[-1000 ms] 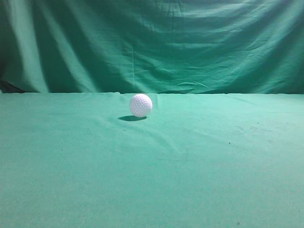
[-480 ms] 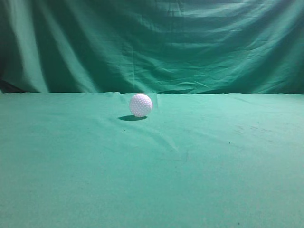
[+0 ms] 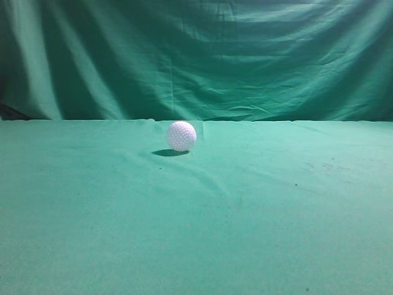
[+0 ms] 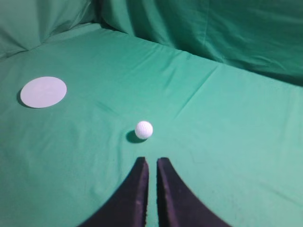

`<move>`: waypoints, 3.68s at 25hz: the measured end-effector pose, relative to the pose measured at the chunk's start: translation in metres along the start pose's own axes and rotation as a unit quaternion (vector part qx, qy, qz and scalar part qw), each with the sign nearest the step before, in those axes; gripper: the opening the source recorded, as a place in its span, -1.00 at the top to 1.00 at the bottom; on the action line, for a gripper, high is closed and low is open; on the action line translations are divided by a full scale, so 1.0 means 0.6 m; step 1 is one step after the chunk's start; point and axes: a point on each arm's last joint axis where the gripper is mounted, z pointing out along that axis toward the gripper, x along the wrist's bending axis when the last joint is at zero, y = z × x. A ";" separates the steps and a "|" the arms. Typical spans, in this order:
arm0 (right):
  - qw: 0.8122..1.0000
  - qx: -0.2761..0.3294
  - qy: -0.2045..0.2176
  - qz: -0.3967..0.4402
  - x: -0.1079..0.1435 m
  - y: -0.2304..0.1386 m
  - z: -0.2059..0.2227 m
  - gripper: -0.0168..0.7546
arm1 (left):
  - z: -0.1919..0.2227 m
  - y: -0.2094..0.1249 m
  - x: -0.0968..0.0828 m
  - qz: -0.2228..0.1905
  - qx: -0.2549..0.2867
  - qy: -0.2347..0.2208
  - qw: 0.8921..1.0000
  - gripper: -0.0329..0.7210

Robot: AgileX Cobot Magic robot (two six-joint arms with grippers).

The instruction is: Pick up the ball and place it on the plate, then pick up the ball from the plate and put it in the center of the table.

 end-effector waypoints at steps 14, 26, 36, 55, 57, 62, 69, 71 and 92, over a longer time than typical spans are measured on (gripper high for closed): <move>0.998 -0.033 0.017 0.059 0.013 -0.162 0.055 0.77 | 0.008 -0.017 -0.002 0.034 0.017 -0.021 0.999 0.91; 0.995 -0.072 0.022 0.072 0.013 -0.151 0.054 0.77 | 0.008 -0.017 -0.002 0.033 0.017 -0.021 0.999 0.91; 0.999 -0.041 -0.031 -0.002 -0.002 -0.166 0.044 0.77 | 0.008 -0.016 -0.002 0.028 0.016 -0.022 0.999 0.91; 0.955 -0.134 -0.246 0.103 -0.033 -0.305 0.035 0.77 | 0.008 -0.016 -0.002 0.027 0.016 -0.022 0.999 0.91; 0.953 -0.125 -0.256 0.107 -0.035 -0.308 0.035 0.77 | 0.008 -0.016 -0.002 0.027 0.016 -0.022 0.999 0.91; 0.952 -0.093 -0.265 0.118 -0.036 -0.319 0.036 0.77 | 0.008 -0.016 -0.002 0.027 0.016 -0.022 0.999 0.91; 0.954 -0.050 -0.269 0.119 -0.036 -0.331 0.037 0.77 | 0.008 -0.016 -0.002 0.027 0.016 -0.022 0.999 0.91; 0.955 -0.046 -0.270 0.116 -0.036 -0.332 0.037 0.77 | 0.008 -0.016 -0.002 0.027 0.016 -0.022 0.999 0.91; 0.954 -0.045 -0.269 0.120 -0.036 -0.333 0.037 0.77 | 0.006 -0.016 -0.003 0.029 0.010 -0.022 0.999 0.91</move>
